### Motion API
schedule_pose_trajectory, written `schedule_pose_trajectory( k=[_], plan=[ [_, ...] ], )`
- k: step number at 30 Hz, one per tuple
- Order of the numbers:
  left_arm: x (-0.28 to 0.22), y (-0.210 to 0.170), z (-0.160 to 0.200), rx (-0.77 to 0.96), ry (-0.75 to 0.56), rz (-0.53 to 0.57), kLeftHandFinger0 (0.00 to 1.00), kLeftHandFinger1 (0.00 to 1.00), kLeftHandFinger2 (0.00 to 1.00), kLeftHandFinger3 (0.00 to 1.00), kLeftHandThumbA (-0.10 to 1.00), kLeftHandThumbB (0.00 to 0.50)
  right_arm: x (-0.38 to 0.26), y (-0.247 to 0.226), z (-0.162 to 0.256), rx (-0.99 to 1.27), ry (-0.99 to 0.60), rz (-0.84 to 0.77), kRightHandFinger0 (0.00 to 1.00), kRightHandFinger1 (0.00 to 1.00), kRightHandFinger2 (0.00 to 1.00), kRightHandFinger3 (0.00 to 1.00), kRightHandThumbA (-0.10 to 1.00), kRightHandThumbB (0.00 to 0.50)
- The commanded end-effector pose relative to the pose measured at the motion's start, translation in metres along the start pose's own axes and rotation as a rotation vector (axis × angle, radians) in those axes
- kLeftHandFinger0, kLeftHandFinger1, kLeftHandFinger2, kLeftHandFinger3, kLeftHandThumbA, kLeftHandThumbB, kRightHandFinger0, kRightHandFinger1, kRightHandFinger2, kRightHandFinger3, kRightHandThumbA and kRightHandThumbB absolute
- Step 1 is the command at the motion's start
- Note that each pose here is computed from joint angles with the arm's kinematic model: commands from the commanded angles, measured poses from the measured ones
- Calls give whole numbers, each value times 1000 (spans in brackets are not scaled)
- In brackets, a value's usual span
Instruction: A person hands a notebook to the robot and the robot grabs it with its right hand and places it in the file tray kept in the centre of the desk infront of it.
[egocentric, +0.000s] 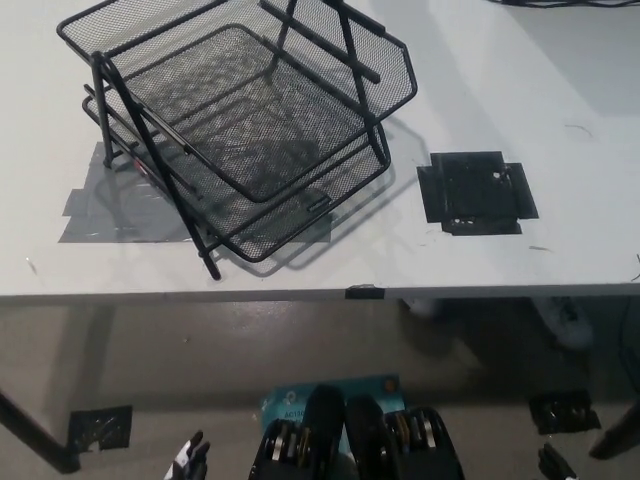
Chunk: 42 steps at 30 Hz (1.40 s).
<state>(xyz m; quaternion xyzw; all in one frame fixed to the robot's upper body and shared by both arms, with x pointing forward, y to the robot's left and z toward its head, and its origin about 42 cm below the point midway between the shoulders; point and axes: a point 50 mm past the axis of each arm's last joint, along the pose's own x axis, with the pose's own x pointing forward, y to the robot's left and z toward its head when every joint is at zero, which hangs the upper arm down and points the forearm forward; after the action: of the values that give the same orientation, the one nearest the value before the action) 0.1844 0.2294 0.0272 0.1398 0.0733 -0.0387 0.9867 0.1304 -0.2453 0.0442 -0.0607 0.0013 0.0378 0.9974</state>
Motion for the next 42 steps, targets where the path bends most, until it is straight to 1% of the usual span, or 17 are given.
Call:
schedule_pose_trajectory(
  k=[1,3,6,7,8,12,14,18,20,24,26,29,32,38,40,41,42],
  plan=[
    [18,6,22,4,-99,46,1000,1000,1000,1000,1000,464,18,-8,22,-1,-123,-4,921,1000,1000,1000,1000,180],
    [23,7,24,7,-112,49,1000,1000,1000,1000,1000,464,22,-8,24,0,-136,-4,933,1000,1000,1000,1000,176],
    [28,9,28,20,-119,54,1000,1000,1000,1000,1000,476,28,-8,27,-6,-140,-8,931,1000,1000,1000,1000,191],
    [30,10,30,20,-121,56,1000,1000,1000,1000,1000,467,30,-8,28,-7,-145,-9,926,1000,1000,1000,1000,186],
    [30,10,30,16,-122,55,1000,1000,1000,1000,1000,457,31,-8,28,-7,-149,-12,923,1000,1000,1000,1000,196],
    [46,12,39,4,-154,72,1000,1000,1000,1000,1000,454,51,-11,34,-16,-181,-11,923,1000,1000,1000,1000,208],
    [53,14,44,-3,-164,82,1000,1000,1000,1000,1000,467,61,-13,39,-25,-197,-4,930,1000,1000,1000,1000,201],
    [60,20,50,1,-187,106,1000,1000,1000,1000,1000,472,76,-12,47,-32,-235,4,897,1000,1000,1000,1000,198],
    [63,23,51,2,-198,113,1000,1000,1000,1000,1000,454,82,-10,49,-32,-249,6,884,1000,1000,1000,1000,198],
    [67,26,53,7,-203,120,1000,1000,1000,1000,1000,453,87,-9,51,-34,-250,10,876,1000,1000,1000,1000,193],
    [68,27,53,13,-208,120,1000,1000,1000,1000,1000,450,87,-9,51,-32,-249,15,883,1000,1000,1000,1000,189],
    [68,27,52,17,-208,123,1000,1000,1000,1000,1000,469,88,-9,51,-26,-244,17,886,1000,1000,1000,1000,192],
    [68,28,51,17,-216,129,1000,1000,1000,1000,1000,473,88,-8,50,-21,-242,17,888,1000,1000,1000,1000,191],
    [66,29,52,19,-214,135,1000,1000,1000,1000,1000,478,88,-6,49,-23,-249,17,907,1000,1000,1000,1000,172],
    [66,31,51,21,-210,136,1000,1000,1000,1000,1000,472,88,-4,49,-40,-274,-30,1000,1000,1000,1000,993,196],
    [64,33,50,20,-205,139,1000,1000,1000,1000,1000,477,86,1,51,-96,-316,-106,1000,1000,1000,1000,995,268],
    [63,34,50,19,-201,141,1000,1000,1000,1000,1000,478,84,4,55,-129,-341,-139,1000,1000,1000,1000,1000,281]
  ],
)
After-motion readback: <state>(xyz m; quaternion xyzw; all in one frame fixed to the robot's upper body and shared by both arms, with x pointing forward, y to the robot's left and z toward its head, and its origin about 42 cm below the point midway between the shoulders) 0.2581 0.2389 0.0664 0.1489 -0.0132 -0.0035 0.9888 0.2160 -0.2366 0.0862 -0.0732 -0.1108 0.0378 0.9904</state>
